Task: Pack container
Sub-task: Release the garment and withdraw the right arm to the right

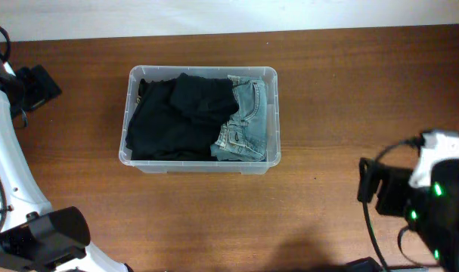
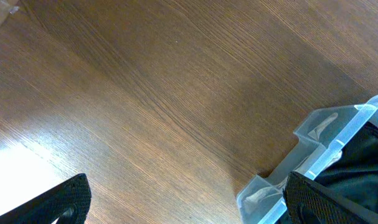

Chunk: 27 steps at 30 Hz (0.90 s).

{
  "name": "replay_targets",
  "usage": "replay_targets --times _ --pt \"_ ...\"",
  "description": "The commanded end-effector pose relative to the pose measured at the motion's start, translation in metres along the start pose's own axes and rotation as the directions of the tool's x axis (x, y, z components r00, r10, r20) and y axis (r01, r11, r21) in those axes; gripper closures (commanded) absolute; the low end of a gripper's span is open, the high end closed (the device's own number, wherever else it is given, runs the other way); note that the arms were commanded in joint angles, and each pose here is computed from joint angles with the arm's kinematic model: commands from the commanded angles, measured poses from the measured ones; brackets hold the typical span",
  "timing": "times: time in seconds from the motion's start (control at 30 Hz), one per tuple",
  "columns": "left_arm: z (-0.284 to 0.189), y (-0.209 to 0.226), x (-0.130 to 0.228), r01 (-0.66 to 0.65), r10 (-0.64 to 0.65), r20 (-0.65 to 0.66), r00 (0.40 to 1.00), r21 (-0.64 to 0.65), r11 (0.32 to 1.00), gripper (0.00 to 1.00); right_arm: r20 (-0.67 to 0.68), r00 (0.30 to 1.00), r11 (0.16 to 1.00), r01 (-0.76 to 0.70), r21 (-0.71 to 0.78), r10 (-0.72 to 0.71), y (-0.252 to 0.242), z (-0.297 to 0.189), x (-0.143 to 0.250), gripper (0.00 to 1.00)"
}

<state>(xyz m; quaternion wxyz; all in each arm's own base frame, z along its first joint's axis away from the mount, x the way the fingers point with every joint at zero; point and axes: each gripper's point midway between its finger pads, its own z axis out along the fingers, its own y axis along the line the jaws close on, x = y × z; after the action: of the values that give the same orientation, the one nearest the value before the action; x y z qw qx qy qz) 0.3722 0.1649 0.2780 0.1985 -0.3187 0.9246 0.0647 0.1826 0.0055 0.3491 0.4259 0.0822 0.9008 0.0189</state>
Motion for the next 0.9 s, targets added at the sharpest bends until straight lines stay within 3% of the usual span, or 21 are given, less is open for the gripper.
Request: replay_targets --times 0.0,0.43,0.73,0.87 --pt "-0.013 0.001 -0.003 0.014 -0.014 0.036 0.999 0.010 1.000 0.01 0.061 0.998 1.000 0.018 0.018 -0.019 -0.012 0.006 0.019 0.01" --pt "-0.013 0.001 -0.003 0.014 -0.014 0.036 0.999 0.010 1.000 0.01 0.300 0.947 0.992 -0.125 0.013 0.115 -0.042 0.073 0.093 0.02" --pt "-0.013 0.001 -0.003 0.014 -0.014 0.036 0.999 0.010 1.000 0.01 0.534 0.834 0.990 -0.101 -0.100 0.139 -0.031 0.104 0.076 0.02" --pt "-0.013 0.001 -0.003 0.014 -0.014 0.036 0.999 0.010 1.000 0.01 0.609 0.792 0.992 0.050 -0.117 0.032 -0.015 0.113 0.067 0.02"
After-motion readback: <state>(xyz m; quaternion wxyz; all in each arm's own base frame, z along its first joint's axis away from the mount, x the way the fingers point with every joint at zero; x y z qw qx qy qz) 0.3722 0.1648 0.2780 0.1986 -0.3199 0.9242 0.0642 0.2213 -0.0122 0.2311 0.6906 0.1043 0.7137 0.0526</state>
